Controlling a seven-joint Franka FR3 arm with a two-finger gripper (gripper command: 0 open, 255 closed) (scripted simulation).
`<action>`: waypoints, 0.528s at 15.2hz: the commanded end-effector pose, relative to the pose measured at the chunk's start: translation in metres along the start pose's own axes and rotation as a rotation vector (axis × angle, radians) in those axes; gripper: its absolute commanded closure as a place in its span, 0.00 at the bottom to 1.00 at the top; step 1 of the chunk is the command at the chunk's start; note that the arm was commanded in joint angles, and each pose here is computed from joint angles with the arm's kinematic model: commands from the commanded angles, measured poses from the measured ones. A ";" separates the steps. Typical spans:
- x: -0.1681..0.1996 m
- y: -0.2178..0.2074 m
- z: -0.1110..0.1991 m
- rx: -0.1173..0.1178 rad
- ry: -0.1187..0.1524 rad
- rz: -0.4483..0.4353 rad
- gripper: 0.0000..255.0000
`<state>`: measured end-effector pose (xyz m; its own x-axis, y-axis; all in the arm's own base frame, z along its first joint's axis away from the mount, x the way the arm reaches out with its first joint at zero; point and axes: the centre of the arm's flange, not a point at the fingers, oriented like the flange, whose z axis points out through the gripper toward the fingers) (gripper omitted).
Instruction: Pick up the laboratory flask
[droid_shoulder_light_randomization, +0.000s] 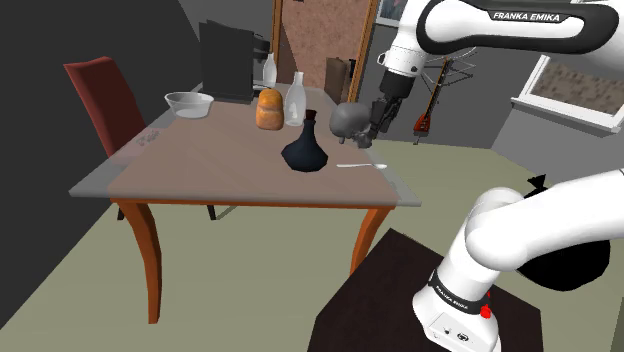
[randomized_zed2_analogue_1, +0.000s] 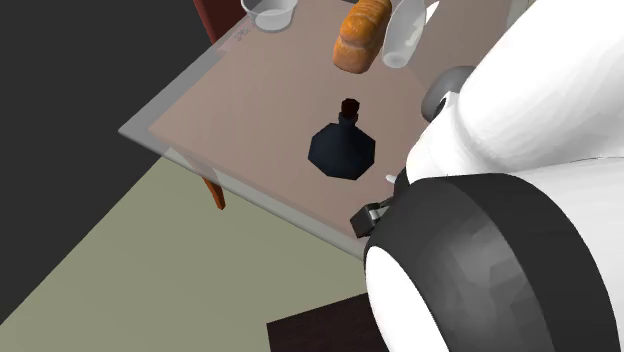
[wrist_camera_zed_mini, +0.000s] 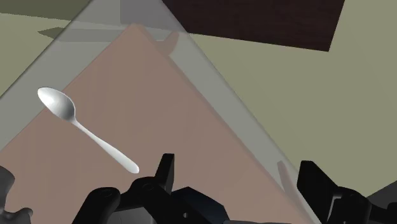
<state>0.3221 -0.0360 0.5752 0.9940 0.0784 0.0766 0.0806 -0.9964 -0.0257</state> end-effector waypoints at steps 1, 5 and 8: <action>0.000 0.000 0.000 0.000 0.000 0.000 0.00; 0.055 0.008 0.002 0.000 -0.016 0.010 0.00; 0.096 0.014 0.004 0.000 -0.029 0.017 0.00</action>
<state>0.4041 -0.0397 0.5798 0.9965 0.0648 0.0522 0.0663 -0.9974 -0.0271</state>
